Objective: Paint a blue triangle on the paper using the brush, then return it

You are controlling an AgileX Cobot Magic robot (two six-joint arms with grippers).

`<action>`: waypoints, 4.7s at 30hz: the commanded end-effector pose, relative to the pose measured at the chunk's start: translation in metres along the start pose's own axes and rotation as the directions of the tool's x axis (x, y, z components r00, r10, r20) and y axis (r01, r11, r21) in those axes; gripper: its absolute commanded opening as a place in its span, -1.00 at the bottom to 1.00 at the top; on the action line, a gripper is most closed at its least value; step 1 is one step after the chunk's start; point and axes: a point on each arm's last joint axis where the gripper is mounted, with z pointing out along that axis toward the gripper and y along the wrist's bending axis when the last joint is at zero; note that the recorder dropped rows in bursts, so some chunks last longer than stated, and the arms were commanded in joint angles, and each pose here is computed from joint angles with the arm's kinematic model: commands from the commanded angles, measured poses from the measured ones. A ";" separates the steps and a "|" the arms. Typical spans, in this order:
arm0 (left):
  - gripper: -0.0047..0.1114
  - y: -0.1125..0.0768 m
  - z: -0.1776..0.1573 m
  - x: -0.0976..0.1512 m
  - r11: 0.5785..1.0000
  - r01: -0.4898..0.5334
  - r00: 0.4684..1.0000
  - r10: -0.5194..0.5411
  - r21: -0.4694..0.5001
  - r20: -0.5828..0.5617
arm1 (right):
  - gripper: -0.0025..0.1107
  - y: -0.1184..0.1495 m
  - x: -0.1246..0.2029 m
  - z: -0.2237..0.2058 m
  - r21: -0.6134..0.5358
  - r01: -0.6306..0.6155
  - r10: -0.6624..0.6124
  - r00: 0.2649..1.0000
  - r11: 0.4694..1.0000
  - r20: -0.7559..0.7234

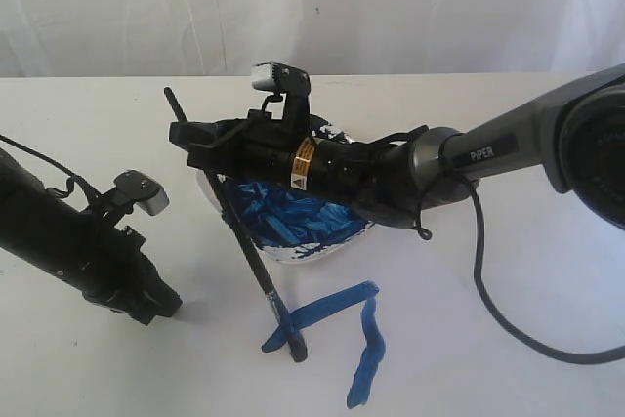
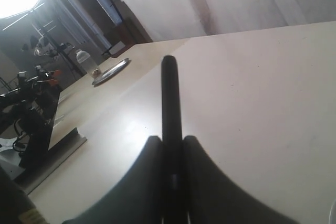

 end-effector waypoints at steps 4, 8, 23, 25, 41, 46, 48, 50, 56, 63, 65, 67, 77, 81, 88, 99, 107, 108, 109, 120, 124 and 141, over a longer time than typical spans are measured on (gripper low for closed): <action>-0.92 0.002 0.006 0.011 0.999 -0.047 0.997 0.046 -0.012 -0.065 | -0.96 0.009 0.000 -0.001 -0.058 0.038 -0.040 0.999 0.998 -0.036; -0.92 0.002 0.006 0.011 0.999 -0.047 0.997 0.046 -0.012 -0.065 | -0.96 0.010 -0.001 -0.002 -0.064 0.036 -0.038 0.998 0.997 -0.040; -0.92 0.002 0.006 0.011 0.999 -0.047 0.997 0.046 -0.010 -0.066 | -0.96 0.020 0.001 -0.013 -0.069 0.061 -0.069 0.991 0.996 -0.113; -0.92 0.002 0.006 0.011 0.999 -0.047 0.997 0.046 -0.010 -0.066 | -0.96 0.021 0.005 -0.017 -0.060 0.061 -0.068 0.989 0.996 -0.128; -0.92 0.002 0.006 0.011 0.999 -0.046 0.997 0.045 -0.009 -0.066 | -0.96 0.030 -0.012 -0.034 -0.014 0.087 -0.087 0.996 0.996 0.024; -0.92 0.002 0.006 0.011 0.999 -0.046 0.997 0.045 -0.009 -0.066 | -0.96 0.029 -0.023 -0.027 -0.004 0.107 -0.106 0.993 0.994 0.046; -0.92 0.002 0.006 0.011 0.999 -0.046 0.997 0.045 -0.009 -0.066 | -0.96 0.028 -0.027 -0.024 0.002 0.117 -0.117 0.992 0.993 0.050; -0.92 0.002 0.006 0.011 0.999 -0.046 0.997 0.045 -0.009 -0.066 | -0.96 0.025 -0.027 -0.020 0.003 0.119 -0.119 0.992 0.993 0.050; -0.92 0.002 0.006 0.011 0.999 -0.046 0.997 0.045 -0.009 -0.066 | -0.96 0.013 -0.020 -0.011 0.006 0.107 -0.107 0.993 0.994 0.044; -0.92 0.002 0.006 0.011 0.999 -0.046 0.997 0.045 -0.009 -0.066 | -0.96 0.009 -0.015 -0.009 0.009 0.082 -0.082 0.996 0.997 0.037; -0.92 0.002 0.006 0.011 0.999 -0.046 0.997 0.045 -0.009 -0.066 | -0.96 0.007 -0.012 -0.009 0.008 0.070 -0.070 0.997 0.998 0.038; -0.92 0.002 0.006 0.011 0.999 -0.046 0.997 0.045 -0.009 -0.066 | -0.96 0.004 -0.010 -0.009 0.008 0.059 -0.059 0.997 0.998 0.045; -0.92 0.002 0.006 0.011 0.999 -0.046 0.997 0.045 -0.009 -0.066 | -0.96 0.006 -0.015 0.000 0.019 0.035 -0.037 0.995 0.999 0.097; -0.92 0.002 0.006 0.011 0.999 -0.046 0.997 0.045 -0.009 -0.066 | -0.96 0.001 -0.013 0.006 0.015 0.041 -0.042 0.994 0.999 0.100; -0.92 0.002 0.006 0.011 0.999 -0.046 0.997 0.045 -0.009 -0.066 | -0.96 -0.002 -0.010 0.008 0.008 0.036 -0.036 0.993 0.999 0.108; -0.92 0.002 0.006 0.011 0.999 -0.046 0.997 0.045 -0.009 -0.066 | -0.96 0.001 -0.008 0.008 -0.013 0.052 -0.051 0.996 0.999 0.075; -0.92 0.002 0.006 0.011 0.999 -0.046 0.997 0.045 -0.009 -0.066 | -0.96 0.014 -0.016 0.007 -0.043 0.080 -0.080 0.997 0.996 -0.002; -0.92 0.002 0.006 0.011 0.999 -0.046 0.997 0.045 -0.009 -0.066 | -0.96 0.014 -0.017 0.007 -0.037 0.083 -0.084 0.996 0.996 -0.011; -0.92 0.002 0.006 0.011 0.999 -0.044 0.997 0.043 -0.008 -0.067 | -0.96 0.015 -0.018 0.006 -0.028 0.084 -0.084 0.996 0.996 -0.016; -0.92 0.002 0.006 0.011 0.999 -0.044 0.997 0.043 -0.006 -0.067 | -0.96 0.017 -0.005 -0.002 -0.046 0.036 -0.039 0.998 0.998 -0.056; -0.92 0.002 0.006 0.010 0.999 -0.032 0.998 0.032 -0.012 -0.059 | -0.96 0.034 -0.028 -0.005 -0.129 0.052 -0.048 0.998 0.990 0.038; -0.92 -0.019 -0.049 -0.020 0.992 -0.041 0.983 0.061 -0.122 0.170 | -0.96 0.054 -0.102 -0.103 -0.096 0.071 -0.046 0.969 0.993 0.241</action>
